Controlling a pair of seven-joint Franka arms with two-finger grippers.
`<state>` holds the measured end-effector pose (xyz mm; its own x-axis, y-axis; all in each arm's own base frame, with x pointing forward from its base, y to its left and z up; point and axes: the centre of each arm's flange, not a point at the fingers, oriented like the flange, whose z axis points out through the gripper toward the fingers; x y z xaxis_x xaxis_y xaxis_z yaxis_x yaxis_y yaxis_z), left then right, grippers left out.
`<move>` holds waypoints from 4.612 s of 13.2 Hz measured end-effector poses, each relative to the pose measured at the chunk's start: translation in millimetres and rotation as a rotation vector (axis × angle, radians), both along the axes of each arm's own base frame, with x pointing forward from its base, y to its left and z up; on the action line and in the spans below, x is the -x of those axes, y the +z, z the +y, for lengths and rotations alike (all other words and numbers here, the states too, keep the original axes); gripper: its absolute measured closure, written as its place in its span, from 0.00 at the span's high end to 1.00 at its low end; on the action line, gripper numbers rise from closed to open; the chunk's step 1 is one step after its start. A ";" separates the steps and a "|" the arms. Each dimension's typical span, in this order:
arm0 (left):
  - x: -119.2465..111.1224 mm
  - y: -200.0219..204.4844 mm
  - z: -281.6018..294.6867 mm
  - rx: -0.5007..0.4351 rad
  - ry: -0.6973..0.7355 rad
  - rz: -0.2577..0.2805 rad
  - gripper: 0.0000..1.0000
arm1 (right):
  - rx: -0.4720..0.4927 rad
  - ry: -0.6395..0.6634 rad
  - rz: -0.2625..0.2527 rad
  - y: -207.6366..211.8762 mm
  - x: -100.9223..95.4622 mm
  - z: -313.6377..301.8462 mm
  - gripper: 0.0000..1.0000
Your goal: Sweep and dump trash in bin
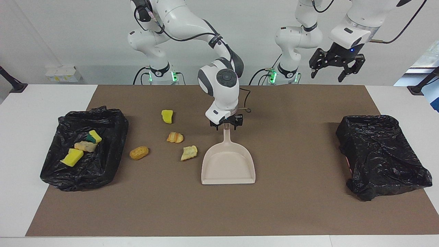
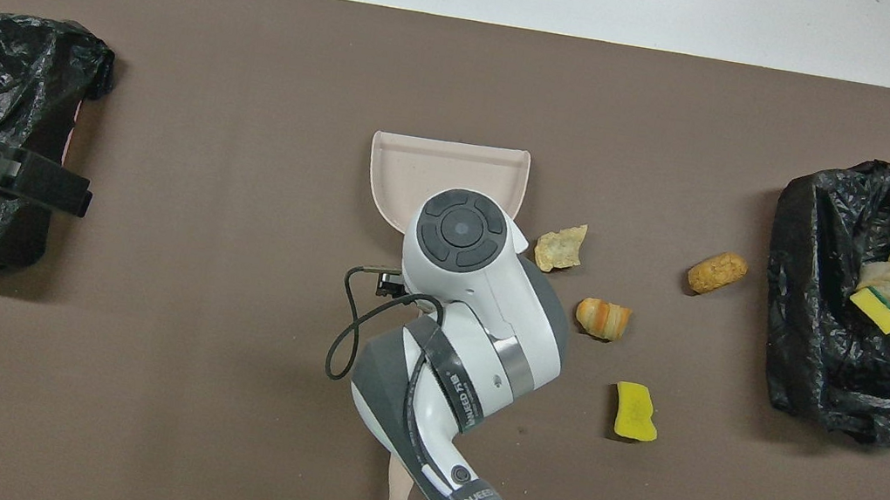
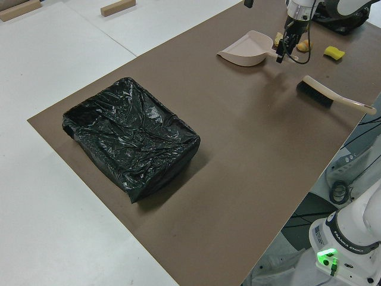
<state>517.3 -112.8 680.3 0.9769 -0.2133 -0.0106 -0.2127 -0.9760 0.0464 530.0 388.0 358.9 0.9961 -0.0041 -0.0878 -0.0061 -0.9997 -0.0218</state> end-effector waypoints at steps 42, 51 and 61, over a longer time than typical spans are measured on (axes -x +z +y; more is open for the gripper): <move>26.5 -313.7 -320.4 -0.008 0.059 -0.086 1.00 | 0.030 -0.124 0.128 -19.2 272.2 1.5 0.26; 24.5 -320.3 -320.3 -0.015 0.071 -0.084 0.61 | 0.141 -0.245 0.222 44.5 206.7 -105.3 0.26; 22.3 -319.2 -319.4 -0.016 0.050 -0.090 0.31 | 0.392 -0.049 0.119 47.5 122.3 -251.6 0.26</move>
